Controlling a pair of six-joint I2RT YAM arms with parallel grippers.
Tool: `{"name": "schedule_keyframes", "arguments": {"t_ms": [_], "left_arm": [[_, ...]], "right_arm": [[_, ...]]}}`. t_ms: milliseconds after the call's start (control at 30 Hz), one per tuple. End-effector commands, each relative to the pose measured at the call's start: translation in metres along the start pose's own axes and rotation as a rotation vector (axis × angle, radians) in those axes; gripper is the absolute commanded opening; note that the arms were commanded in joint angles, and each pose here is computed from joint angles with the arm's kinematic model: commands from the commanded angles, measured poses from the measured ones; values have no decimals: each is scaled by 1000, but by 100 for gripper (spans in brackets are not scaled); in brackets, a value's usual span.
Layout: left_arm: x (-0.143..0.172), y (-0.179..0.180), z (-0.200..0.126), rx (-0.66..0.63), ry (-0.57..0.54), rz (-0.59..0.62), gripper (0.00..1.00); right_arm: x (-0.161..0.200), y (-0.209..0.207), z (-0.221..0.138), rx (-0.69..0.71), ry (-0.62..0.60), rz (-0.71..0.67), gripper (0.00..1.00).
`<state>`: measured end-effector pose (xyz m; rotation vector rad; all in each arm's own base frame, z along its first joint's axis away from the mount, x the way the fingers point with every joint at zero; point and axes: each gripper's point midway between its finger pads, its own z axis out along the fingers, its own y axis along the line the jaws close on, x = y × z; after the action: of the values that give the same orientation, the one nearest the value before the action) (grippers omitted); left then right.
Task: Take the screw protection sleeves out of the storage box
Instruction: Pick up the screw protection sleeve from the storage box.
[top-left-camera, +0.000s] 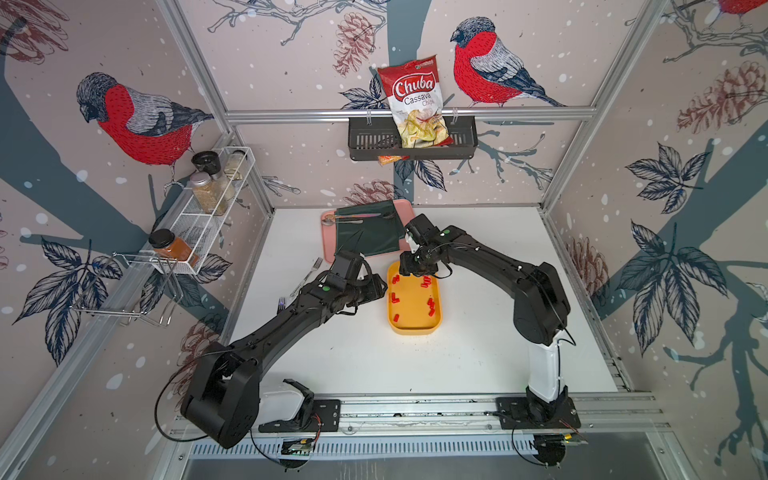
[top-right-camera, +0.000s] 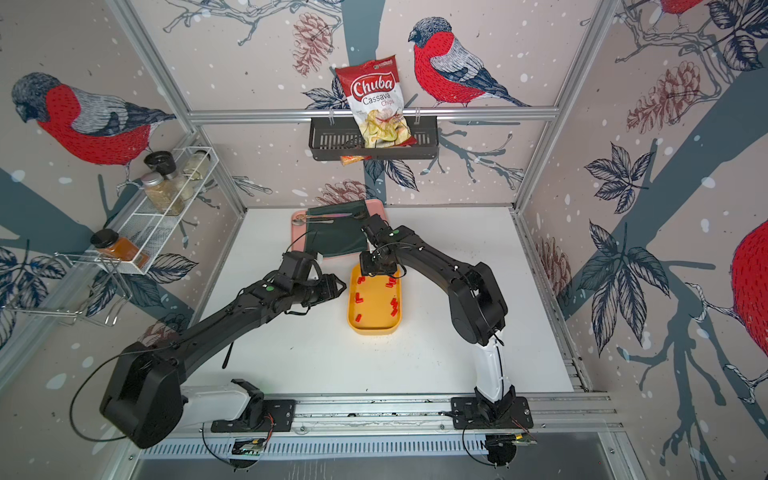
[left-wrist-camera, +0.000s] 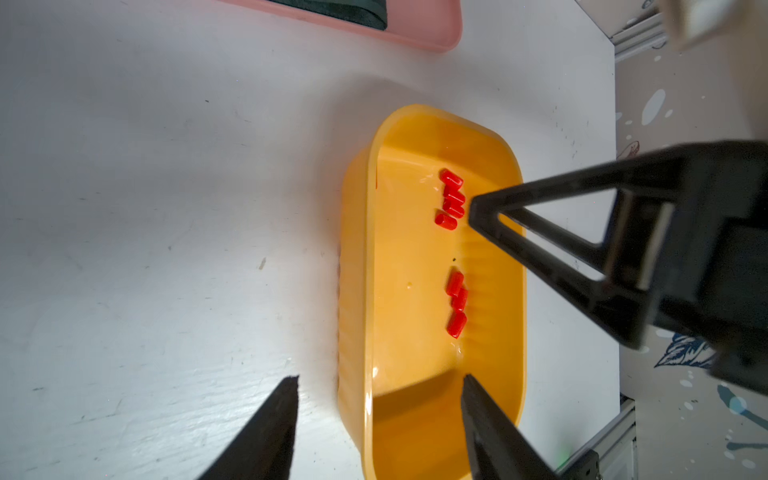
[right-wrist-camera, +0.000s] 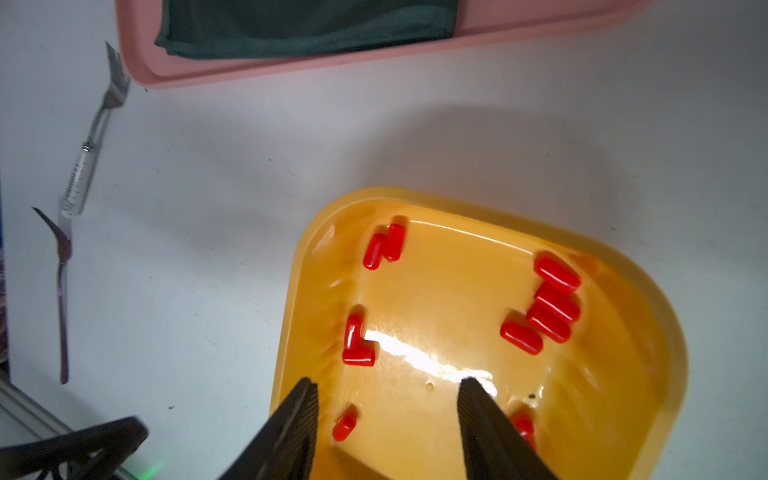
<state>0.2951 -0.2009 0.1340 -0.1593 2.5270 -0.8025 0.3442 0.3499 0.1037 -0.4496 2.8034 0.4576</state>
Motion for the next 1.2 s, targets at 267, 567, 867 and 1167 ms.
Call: {"name": "schedule_keyframes", "arguments": {"t_ms": [267, 567, 867, 1167], "left_arm": [[6, 1, 0, 49, -41, 8, 63], [5, 3, 6, 34, -32, 17, 63], [4, 6, 14, 17, -20, 17, 63], [2, 7, 17, 9, -22, 12, 62]], "right_arm": [[22, -64, 7, 303, 91, -203, 57], [25, -63, 28, 255, 132, -251, 54], [24, -63, 40, 239, 150, -246, 50], [29, -70, 41, 267, 168, -254, 46]]}}
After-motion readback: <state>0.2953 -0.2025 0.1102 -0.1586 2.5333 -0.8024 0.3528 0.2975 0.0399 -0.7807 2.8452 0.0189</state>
